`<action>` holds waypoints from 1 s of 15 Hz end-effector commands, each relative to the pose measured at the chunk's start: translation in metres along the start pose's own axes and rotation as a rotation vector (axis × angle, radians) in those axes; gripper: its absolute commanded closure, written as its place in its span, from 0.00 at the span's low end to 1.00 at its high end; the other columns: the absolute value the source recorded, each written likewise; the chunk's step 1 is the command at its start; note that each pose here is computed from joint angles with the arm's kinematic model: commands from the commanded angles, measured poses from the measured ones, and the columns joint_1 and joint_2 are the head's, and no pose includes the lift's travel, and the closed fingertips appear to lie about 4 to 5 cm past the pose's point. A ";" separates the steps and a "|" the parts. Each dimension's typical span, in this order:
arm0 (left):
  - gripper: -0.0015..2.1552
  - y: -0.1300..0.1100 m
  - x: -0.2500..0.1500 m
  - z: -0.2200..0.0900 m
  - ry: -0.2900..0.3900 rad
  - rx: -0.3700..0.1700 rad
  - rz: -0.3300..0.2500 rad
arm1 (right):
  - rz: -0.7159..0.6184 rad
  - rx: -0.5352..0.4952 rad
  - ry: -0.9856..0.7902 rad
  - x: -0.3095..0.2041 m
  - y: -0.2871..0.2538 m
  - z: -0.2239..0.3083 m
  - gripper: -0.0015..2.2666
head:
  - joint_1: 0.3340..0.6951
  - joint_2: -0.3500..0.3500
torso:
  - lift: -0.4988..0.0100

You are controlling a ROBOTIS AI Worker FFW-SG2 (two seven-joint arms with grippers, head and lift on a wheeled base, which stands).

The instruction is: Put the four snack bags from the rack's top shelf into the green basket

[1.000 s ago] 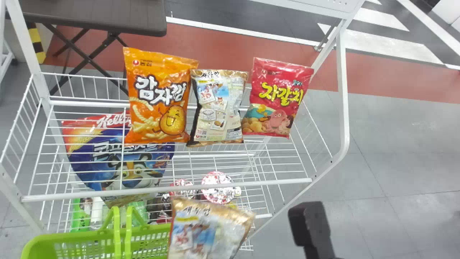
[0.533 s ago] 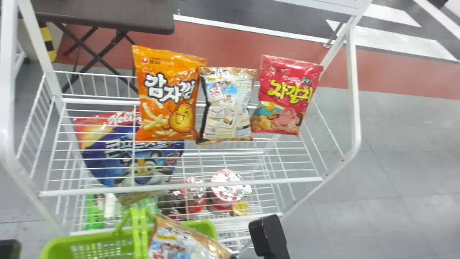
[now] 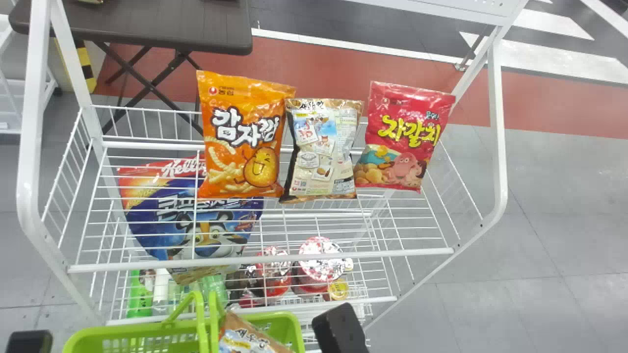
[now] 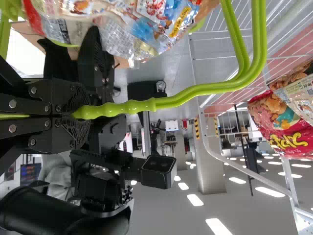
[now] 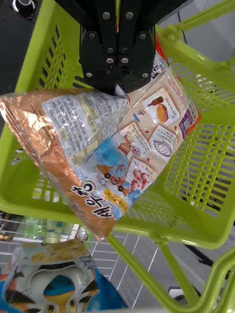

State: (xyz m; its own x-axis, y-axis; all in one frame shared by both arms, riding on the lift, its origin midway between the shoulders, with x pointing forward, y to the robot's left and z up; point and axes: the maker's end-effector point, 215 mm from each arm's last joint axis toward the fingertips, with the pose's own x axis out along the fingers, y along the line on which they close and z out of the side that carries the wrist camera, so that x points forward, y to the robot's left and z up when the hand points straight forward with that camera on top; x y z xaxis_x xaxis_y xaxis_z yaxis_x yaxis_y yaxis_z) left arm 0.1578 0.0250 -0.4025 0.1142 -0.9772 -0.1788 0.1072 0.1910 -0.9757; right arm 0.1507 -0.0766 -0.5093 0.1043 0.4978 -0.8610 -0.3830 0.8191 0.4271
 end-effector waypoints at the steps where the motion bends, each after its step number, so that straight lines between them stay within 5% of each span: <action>1: 1.00 -0.003 0.003 -0.002 0.006 0.002 -0.005 | -0.095 -0.041 0.064 0.020 -0.015 -0.009 0.25 | 1.00 0.16 | 0.98; 2: 1.00 -0.003 0.003 -0.002 0.006 0.002 -0.005 | -0.146 -0.065 0.074 0.024 -0.024 -0.007 0.00 | 1.00 0.15 | 0.98; 9: 1.00 -0.001 0.002 0.001 0.001 0.005 0.003 | -0.179 -0.048 -0.075 -0.047 -0.032 0.013 0.02 | 1.00 0.00 | 0.98; 13: 1.00 0.000 0.002 0.002 0.001 0.008 0.005 | -0.165 0.019 -0.153 -0.072 -0.044 0.030 0.02 | 1.00 0.00 | 0.98; 15: 1.00 -0.001 0.002 0.001 0.001 0.004 0.002 | -0.207 -0.045 -0.353 -0.071 -0.067 0.097 0.02 | 1.00 0.00 | 0.98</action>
State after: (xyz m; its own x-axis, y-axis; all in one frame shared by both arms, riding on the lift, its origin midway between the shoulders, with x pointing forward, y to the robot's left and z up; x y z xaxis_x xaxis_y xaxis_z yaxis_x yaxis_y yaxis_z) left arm 0.1590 0.0239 -0.4021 0.1122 -0.9767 -0.1828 0.1140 0.1954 -0.9741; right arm 0.2145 -0.1395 -0.4563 0.3748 0.3935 -0.8395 -0.3427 0.9001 0.2689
